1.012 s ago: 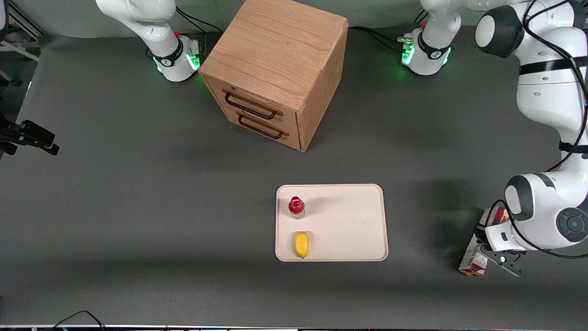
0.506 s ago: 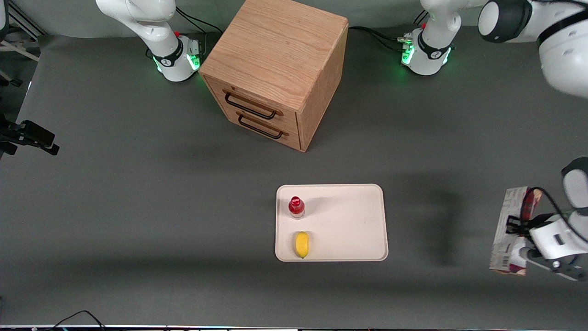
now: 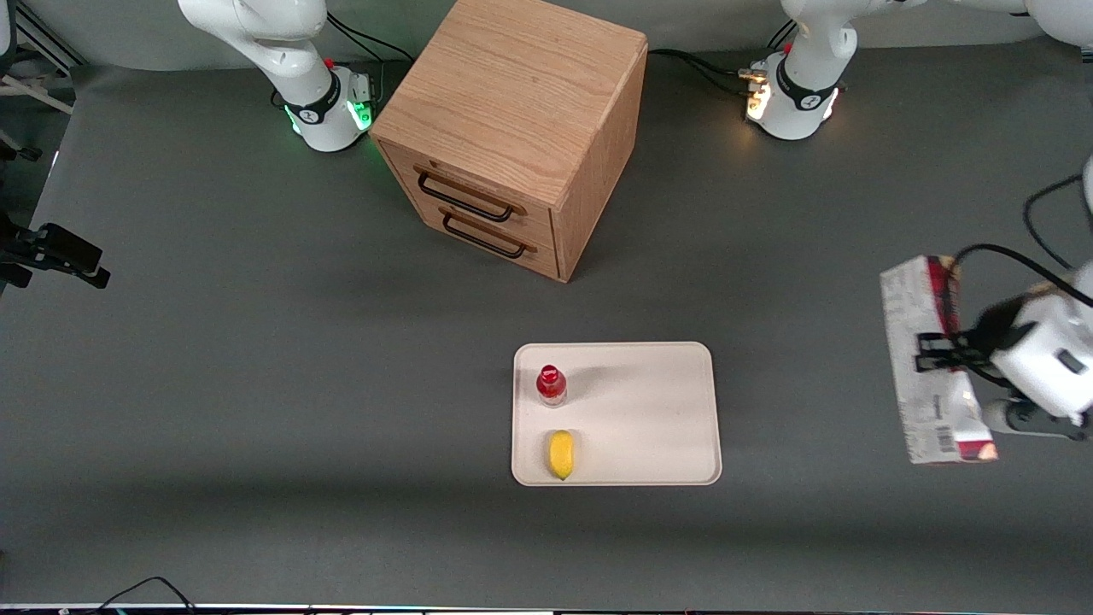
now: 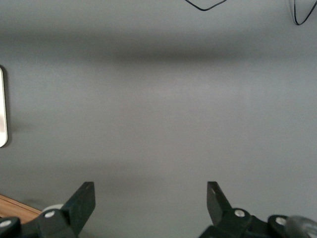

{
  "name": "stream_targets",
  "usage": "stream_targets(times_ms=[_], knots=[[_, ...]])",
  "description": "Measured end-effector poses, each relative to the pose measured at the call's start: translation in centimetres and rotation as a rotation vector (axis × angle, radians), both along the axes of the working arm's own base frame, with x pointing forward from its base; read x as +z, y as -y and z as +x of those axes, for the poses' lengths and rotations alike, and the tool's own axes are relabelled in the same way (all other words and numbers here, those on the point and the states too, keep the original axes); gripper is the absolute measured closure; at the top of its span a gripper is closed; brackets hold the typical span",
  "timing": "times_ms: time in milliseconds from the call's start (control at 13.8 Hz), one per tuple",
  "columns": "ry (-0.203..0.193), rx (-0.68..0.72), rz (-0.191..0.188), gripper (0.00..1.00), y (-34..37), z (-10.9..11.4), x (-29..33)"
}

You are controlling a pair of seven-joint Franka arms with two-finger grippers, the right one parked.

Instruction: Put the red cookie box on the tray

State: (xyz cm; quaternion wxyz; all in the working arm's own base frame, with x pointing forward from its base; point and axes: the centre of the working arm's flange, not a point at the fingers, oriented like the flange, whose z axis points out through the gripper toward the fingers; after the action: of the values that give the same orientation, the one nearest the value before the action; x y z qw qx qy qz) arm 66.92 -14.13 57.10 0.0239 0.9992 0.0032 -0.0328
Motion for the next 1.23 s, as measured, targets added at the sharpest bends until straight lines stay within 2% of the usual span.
stream_targets(times_ms=[72, 217, 578, 867, 1084, 1157, 1229], knots=[[-0.01, 0.005, 0.011, 0.93, 2.4, -0.5, -0.9], [-0.007, -0.01, 0.013, 0.93, 7.3, -1.1, -4.4], [-0.01, -0.064, -0.032, 0.93, 12.0, -0.5, -18.3], [0.059, -0.096, -0.018, 0.93, 13.3, 0.2, -29.3], [0.067, -0.123, 0.005, 0.93, 13.3, 0.3, -33.9], [0.068, -0.125, 0.007, 0.88, 13.2, 0.3, -34.3], [0.073, -0.124, 0.007, 0.77, 13.1, 0.4, -34.2]])
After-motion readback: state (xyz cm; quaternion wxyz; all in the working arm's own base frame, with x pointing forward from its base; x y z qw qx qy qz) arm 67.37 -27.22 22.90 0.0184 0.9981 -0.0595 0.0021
